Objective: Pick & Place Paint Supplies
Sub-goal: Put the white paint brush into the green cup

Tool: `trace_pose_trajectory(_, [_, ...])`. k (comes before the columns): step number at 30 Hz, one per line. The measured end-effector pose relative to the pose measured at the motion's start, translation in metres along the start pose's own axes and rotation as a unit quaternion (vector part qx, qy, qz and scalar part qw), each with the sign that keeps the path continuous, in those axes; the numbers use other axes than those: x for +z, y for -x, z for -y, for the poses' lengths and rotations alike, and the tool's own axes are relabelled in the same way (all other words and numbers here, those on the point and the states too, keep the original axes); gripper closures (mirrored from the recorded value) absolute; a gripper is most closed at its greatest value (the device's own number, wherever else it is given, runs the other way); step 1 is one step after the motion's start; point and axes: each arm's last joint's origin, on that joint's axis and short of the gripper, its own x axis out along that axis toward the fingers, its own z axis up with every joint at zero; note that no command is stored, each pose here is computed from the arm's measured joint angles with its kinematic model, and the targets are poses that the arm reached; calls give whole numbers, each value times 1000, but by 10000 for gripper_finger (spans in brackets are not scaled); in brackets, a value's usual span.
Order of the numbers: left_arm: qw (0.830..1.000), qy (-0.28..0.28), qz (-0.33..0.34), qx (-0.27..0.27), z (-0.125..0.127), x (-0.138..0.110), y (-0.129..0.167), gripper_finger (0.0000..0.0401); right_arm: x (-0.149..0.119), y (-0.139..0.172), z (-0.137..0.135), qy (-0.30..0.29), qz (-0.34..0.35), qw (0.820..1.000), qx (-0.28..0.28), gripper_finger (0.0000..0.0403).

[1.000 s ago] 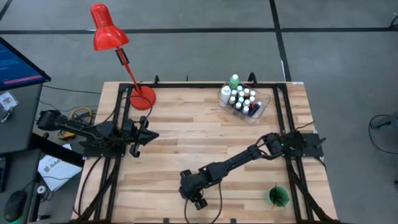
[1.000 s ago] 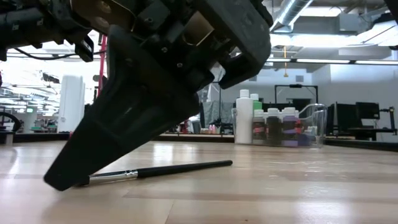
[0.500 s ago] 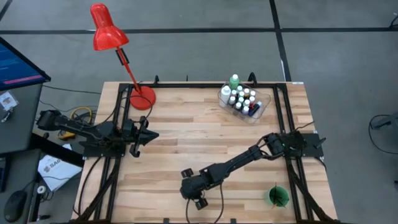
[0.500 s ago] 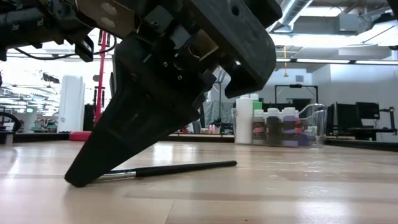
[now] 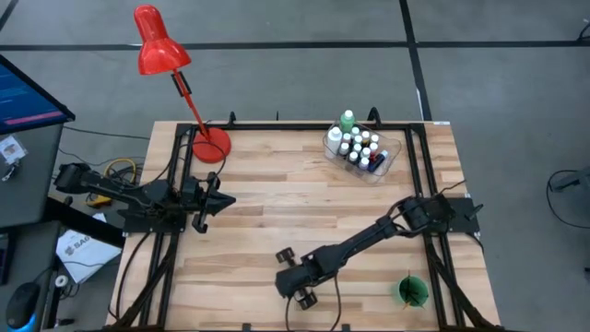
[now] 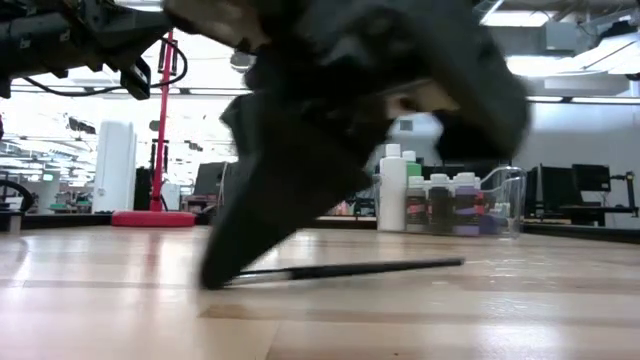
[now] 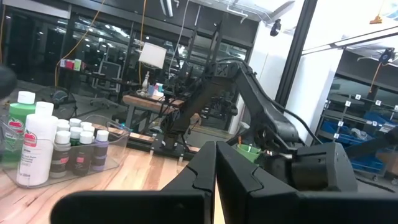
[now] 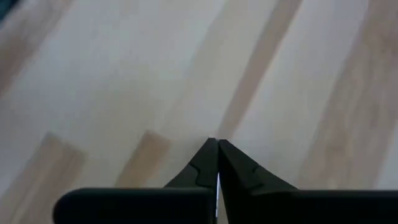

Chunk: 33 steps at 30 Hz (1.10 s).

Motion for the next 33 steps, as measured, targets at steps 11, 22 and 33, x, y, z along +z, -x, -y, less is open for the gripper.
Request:
trace_pose_trajectory(11, [1000,0,0,-2,0,0,0,399,24,109,-3,-9,4,996,-86,403])
trace_pose_trajectory(22, [1000,0,0,-1,0,0,0,399,10,262,-65,-80,62,977,-187,403])
trace_pose_trajectory(33, [1000,0,0,1,0,0,0,399,-57,372,-134,-154,174,942,-243,403])
